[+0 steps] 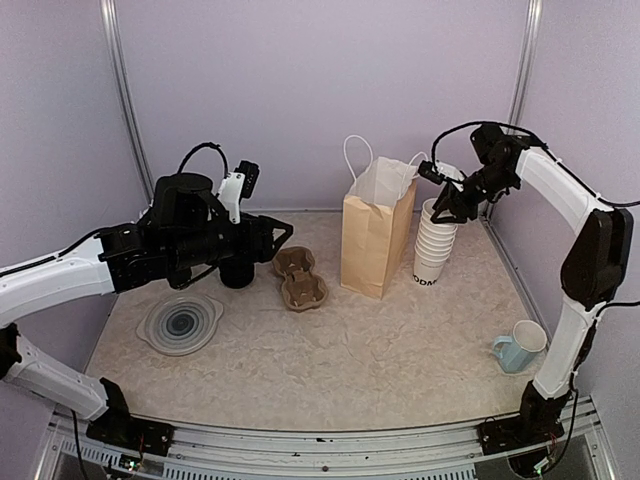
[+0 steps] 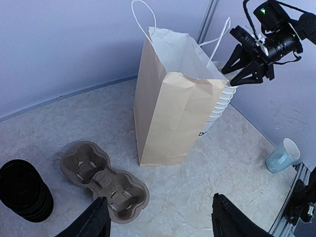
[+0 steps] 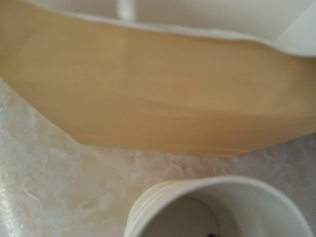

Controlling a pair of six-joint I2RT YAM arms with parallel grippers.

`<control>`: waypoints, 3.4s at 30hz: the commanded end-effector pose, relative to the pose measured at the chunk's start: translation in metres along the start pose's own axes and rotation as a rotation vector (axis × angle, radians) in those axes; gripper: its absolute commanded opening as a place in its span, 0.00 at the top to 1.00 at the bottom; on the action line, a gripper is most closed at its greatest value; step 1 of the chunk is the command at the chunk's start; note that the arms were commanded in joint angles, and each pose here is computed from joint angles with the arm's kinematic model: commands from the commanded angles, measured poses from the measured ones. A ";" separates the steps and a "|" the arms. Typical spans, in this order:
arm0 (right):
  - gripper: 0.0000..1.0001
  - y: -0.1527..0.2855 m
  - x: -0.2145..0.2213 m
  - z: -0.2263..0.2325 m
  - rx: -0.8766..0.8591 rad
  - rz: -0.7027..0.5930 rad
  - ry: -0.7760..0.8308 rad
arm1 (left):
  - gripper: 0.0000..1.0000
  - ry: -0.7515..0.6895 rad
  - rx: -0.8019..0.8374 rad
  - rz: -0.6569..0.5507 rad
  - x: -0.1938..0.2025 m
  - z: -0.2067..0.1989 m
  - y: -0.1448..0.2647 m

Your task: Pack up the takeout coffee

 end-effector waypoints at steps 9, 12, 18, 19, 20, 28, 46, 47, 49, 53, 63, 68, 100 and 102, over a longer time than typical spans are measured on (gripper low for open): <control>0.96 -0.006 -0.005 -0.003 -0.038 0.012 -0.039 | 0.31 -0.001 0.024 -0.009 0.002 -0.003 -0.005; 1.00 0.002 -0.008 -0.002 -0.021 0.007 -0.031 | 0.31 -0.002 0.028 -0.010 0.002 -0.004 -0.006; 1.00 0.031 -0.021 0.003 0.071 -0.006 -0.002 | 0.31 -0.001 0.045 -0.007 0.004 -0.005 -0.012; 1.00 0.038 -0.024 0.004 0.098 -0.008 0.002 | 0.31 0.000 0.049 -0.007 0.004 -0.006 -0.014; 1.00 0.046 -0.028 0.005 0.123 -0.014 0.008 | 0.31 0.001 0.052 -0.004 0.005 -0.006 -0.015; 1.00 0.104 -0.052 0.031 0.229 -0.128 0.093 | 0.31 -0.004 0.064 0.000 0.002 -0.010 -0.021; 1.00 0.124 -0.049 0.155 -0.129 -0.344 0.305 | 0.36 0.078 -0.340 0.245 0.000 0.036 -0.026; 1.00 0.108 -0.052 0.162 -0.166 -0.347 0.312 | 0.37 0.101 -0.366 0.260 -0.001 0.043 -0.028; 1.00 0.078 -0.061 0.180 -0.189 -0.338 0.366 | 0.37 0.132 -0.417 0.289 -0.002 0.052 -0.033; 1.00 0.019 -0.078 0.205 -0.282 -0.286 0.424 | 0.37 0.158 -0.496 0.343 -0.004 0.061 -0.041; 1.00 -0.077 -0.087 0.282 -0.359 -0.191 0.473 | 0.39 0.132 -0.504 0.425 0.010 0.064 -0.056; 1.00 -0.096 -0.080 0.283 -0.321 -0.173 0.429 | 0.40 0.132 -0.529 0.454 0.015 0.072 -0.063; 0.65 -0.099 -0.077 0.290 -0.422 -0.172 0.414 | 0.46 0.154 -0.554 0.495 0.024 0.094 -0.086; 0.65 -0.084 -0.081 0.288 -0.468 -0.193 0.425 | 0.48 0.153 -0.575 0.497 0.023 0.096 -0.089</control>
Point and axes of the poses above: each gripper's point midway between its finger pads, its own y axis back along the fingers, its own z axis along the line the jaws close on, x = y × z, the point moved 10 cm from there along y, back along the fingers, and after that the axes turned 4 degrees about y, right-handed, at the moved point
